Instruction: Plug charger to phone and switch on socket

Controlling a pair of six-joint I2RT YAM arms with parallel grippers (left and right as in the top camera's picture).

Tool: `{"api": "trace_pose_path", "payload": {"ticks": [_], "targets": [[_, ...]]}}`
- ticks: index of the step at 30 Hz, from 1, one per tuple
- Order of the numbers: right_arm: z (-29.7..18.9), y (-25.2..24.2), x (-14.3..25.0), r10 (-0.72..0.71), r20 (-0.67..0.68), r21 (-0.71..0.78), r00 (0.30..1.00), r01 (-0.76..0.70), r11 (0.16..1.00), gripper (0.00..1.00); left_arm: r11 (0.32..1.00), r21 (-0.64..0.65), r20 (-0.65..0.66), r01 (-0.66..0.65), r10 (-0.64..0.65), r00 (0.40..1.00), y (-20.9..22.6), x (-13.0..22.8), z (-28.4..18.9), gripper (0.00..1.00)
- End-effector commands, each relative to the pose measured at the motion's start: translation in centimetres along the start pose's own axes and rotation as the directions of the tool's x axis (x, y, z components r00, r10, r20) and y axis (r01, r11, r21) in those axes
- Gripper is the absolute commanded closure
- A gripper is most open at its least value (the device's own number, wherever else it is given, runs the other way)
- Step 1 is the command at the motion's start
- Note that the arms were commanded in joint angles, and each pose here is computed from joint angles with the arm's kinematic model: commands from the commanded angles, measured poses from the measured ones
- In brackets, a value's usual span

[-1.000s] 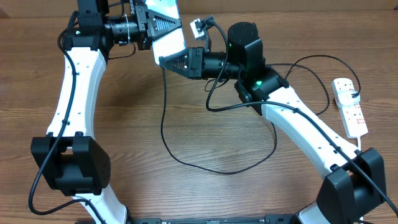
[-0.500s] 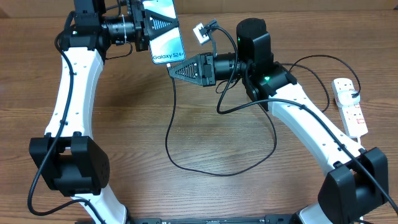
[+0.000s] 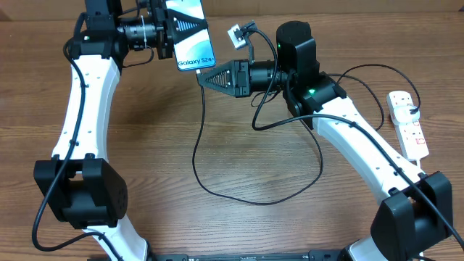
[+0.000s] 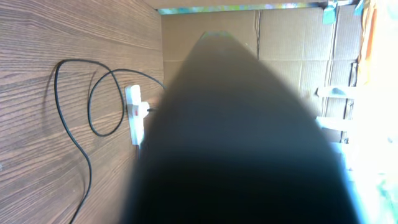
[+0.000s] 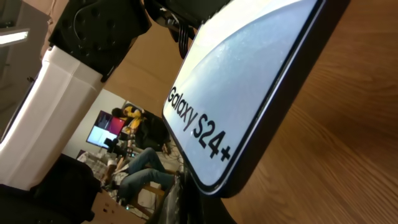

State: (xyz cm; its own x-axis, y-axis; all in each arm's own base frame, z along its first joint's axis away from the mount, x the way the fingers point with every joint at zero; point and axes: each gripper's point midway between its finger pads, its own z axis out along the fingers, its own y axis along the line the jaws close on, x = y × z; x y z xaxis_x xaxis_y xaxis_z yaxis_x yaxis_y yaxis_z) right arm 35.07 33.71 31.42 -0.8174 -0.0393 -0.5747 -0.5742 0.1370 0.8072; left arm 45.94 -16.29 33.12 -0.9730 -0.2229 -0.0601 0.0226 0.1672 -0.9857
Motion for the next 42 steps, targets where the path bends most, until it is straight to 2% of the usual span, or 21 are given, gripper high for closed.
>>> {"api": "trace_pose_path", "payload": {"ticks": [1, 11, 17, 42], "targets": [[-0.1, -0.2, -1.3, 0.009, 0.055, 0.023, 0.998, -0.01, 1.0, 0.96, 0.999, 0.026, -0.019, -0.028, 0.029, 0.999, -1.4, 0.6, -0.3, 0.96], [-0.2, -0.6, -1.7, 0.044, 0.076, 0.041, 0.996, -0.048, 0.998, 0.96, 0.995, 0.032, -0.015, -0.092, 0.092, 0.996, -1.6, 0.5, -0.3, 0.96], [-0.2, -0.3, -2.3, 0.056, 0.099, 0.035, 0.993, -0.06, 0.998, 0.96, 0.979, 0.074, -0.024, -0.19, 0.193, 0.981, -2.9, 0.5, -0.3, 0.96], [-0.3, -1.2, -2.3, 0.167, 0.123, 0.063, 0.978, -0.175, 0.982, 0.96, 0.983, 0.071, -0.022, -0.172, 0.174, 0.985, -2.9, 0.4, -0.3, 0.96]]}}
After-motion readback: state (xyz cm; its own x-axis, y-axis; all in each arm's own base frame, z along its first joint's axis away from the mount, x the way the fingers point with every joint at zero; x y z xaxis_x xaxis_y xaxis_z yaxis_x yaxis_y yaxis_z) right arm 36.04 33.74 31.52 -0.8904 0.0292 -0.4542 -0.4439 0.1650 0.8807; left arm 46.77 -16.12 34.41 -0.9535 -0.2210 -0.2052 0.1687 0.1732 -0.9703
